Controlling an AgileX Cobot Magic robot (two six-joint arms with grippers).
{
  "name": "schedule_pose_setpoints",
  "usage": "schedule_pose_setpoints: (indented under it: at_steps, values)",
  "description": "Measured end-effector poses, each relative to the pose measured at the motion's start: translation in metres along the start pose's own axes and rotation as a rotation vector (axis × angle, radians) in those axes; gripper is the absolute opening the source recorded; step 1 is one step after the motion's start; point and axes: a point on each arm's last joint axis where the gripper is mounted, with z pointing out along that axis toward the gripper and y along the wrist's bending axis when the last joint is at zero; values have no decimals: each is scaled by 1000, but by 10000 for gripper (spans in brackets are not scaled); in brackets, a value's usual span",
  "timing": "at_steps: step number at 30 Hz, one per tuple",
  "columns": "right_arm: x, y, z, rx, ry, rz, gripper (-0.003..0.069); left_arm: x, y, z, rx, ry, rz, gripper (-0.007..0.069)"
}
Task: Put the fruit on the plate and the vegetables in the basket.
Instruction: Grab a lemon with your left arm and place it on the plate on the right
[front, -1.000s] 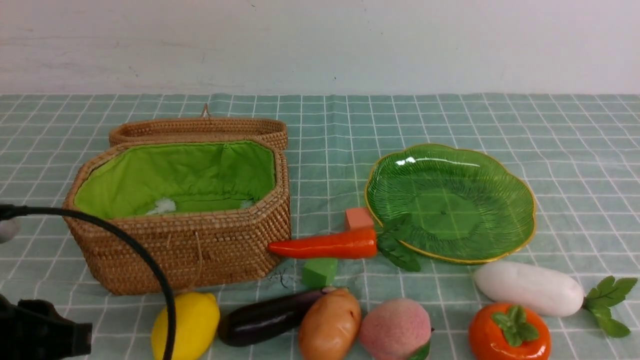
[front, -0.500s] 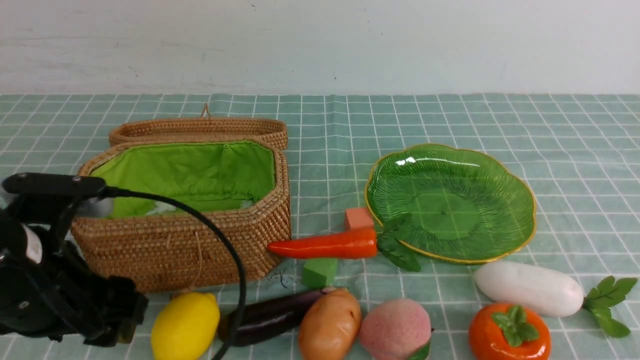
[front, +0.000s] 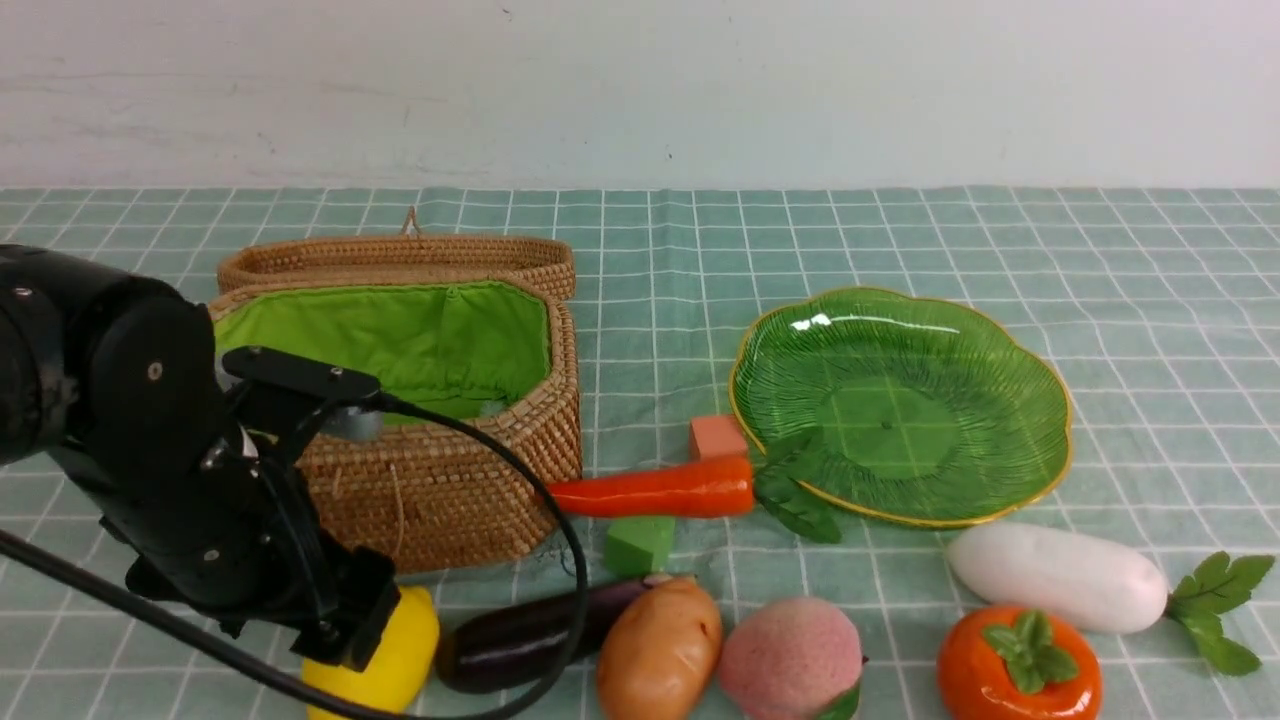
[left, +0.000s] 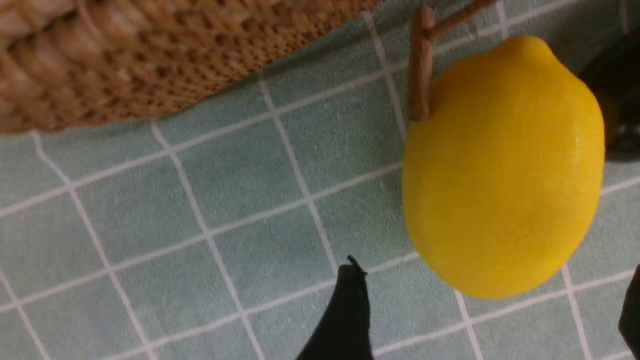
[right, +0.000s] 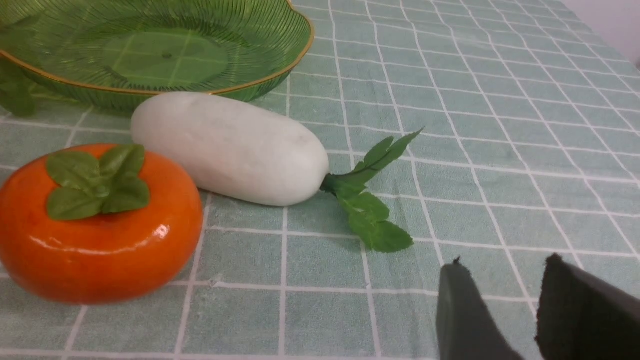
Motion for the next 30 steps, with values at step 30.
schedule_pose_setpoints:
  at_steps: [30]
  values:
    - [0,0,0,0,0,-1,242,-15,-3,39,26,127,20,578]
